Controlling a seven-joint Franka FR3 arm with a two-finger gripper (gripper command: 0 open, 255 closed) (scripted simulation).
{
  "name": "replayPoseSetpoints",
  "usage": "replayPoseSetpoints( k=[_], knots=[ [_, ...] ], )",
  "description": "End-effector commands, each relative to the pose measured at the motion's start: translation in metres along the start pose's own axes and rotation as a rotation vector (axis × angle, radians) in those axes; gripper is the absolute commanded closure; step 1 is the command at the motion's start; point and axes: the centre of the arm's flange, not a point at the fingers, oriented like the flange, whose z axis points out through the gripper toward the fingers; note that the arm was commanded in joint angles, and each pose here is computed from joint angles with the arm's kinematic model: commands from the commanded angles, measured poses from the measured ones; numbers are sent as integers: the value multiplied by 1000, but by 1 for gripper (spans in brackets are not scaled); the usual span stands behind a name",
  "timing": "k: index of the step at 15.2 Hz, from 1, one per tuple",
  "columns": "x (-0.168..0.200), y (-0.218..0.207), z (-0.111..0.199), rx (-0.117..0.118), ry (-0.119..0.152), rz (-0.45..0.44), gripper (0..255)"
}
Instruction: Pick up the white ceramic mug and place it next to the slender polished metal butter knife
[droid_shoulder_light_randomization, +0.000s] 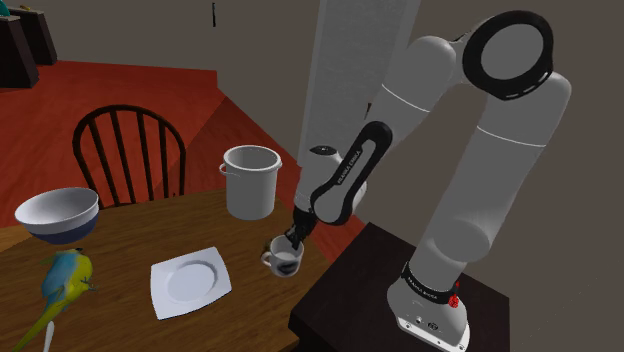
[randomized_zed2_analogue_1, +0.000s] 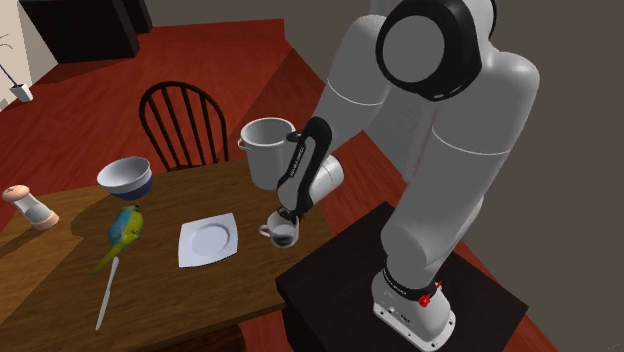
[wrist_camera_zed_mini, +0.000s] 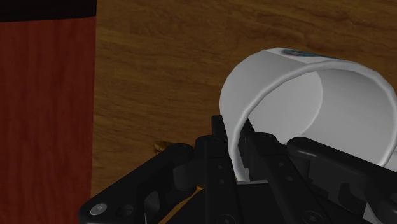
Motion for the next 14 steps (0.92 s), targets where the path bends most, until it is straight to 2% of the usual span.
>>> replayPoseSetpoints(
  k=[1, 14],
  knots=[
    [0, 0, -9, 0, -1, 0, 255],
    [4, -3, -78, 0, -1, 0, 255]
  ],
)
